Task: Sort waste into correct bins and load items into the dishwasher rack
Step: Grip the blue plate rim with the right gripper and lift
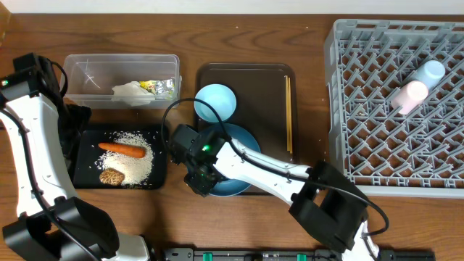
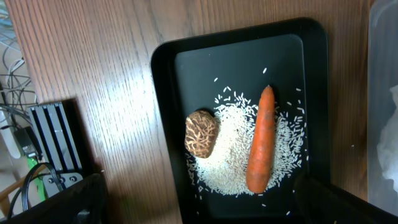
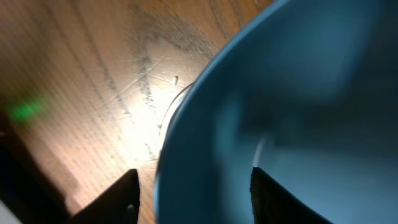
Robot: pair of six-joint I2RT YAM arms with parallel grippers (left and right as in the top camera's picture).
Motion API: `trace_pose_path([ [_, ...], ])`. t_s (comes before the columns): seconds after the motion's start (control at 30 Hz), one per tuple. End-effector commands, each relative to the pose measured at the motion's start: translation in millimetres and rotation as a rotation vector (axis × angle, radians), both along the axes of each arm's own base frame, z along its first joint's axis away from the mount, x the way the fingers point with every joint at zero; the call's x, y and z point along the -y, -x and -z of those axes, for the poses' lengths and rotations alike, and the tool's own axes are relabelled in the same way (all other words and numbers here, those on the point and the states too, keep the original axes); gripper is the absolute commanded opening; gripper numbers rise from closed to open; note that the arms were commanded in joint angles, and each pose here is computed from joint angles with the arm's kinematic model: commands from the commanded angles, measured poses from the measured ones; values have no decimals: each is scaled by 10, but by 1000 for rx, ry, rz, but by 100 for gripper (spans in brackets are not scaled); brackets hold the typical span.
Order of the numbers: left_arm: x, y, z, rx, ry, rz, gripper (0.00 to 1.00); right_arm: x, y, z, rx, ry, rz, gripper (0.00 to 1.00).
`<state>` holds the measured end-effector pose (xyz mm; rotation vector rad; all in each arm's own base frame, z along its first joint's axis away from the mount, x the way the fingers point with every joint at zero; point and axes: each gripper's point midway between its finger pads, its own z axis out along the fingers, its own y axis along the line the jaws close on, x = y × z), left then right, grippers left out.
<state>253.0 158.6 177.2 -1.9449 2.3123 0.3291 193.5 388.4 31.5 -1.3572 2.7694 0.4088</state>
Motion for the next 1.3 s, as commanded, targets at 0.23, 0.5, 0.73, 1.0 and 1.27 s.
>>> trace_pose_path([
  [0.23,-8,20,-15,1,-2,-16,98,-16,46,83,0,23,4,22],
  [0.5,-8,20,-15,1,-2,-16,98,-13,53,85,-1,27,9,25],
  [0.73,-8,20,-15,1,-2,-16,98,-14,55,195,-2,45,6,31],
  [1.0,-8,21,-15,1,-2,-16,98,16,34,277,4,70,20,29],
  [1.27,-8,20,-15,1,-2,-16,98,17,-20,285,29,76,42,17],
])
